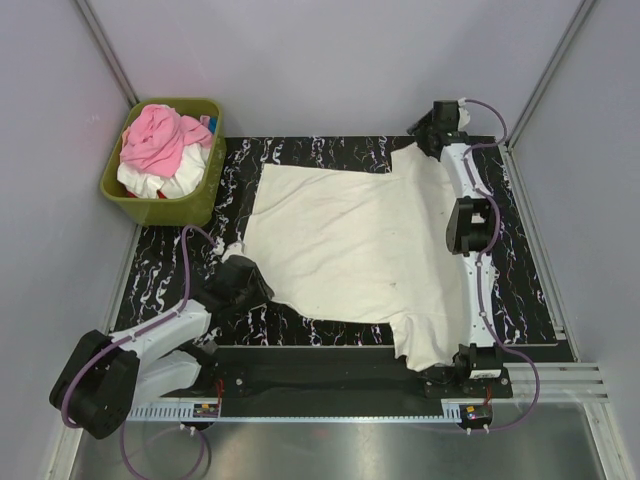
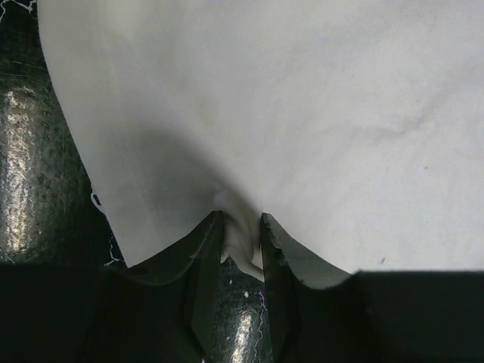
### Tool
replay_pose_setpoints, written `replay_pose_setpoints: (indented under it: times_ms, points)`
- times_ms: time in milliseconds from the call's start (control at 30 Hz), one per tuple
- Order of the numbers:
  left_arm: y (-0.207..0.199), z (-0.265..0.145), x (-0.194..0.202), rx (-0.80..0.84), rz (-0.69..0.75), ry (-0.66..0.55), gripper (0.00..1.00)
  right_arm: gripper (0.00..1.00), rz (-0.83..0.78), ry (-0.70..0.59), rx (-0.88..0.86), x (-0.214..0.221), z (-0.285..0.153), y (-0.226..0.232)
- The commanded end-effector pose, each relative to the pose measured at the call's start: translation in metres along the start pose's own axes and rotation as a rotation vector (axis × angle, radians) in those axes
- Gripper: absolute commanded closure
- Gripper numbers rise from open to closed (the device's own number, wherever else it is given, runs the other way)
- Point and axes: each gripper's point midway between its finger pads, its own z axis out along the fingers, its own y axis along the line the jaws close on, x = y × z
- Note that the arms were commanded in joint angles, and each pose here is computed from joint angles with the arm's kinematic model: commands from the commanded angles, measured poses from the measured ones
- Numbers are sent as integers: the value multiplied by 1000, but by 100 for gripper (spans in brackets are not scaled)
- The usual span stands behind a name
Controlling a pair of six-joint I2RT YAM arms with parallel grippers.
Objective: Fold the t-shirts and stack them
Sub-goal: Flatten the tshirt out
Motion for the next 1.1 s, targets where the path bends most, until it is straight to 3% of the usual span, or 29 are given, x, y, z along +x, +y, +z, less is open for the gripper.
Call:
replay_pose_setpoints:
  times_ms: [0, 167, 300, 467, 600, 733, 1000, 1067]
  points:
    - [16, 1, 10, -67, 13, 26, 66, 0, -17, -13, -132, -1, 7, 34]
    - [17, -4, 7, -67, -1, 1, 65, 0, -76, -52, -138, -24, -27, 48]
    - [26, -16, 3, -99, -35, -38, 65, 0, -143, -188, -148, -83, -99, 83]
    - [36, -43, -12, -186, -89, -82, 69, 0, -142, -172, -70, -98, -172, 85]
    - [39, -62, -19, -218, -85, -97, 66, 0, -112, -77, 22, -62, -234, 46]
    - [28, -66, -15, -138, -107, -89, 63, 0, -154, 15, 140, -9, -280, -2]
    - [23, -62, -10, -129, -124, -55, 61, 0, -325, 275, 285, 163, -348, -73]
    - [17, -64, -15, -112, -125, -61, 61, 0, -359, 322, 324, 181, -350, -86]
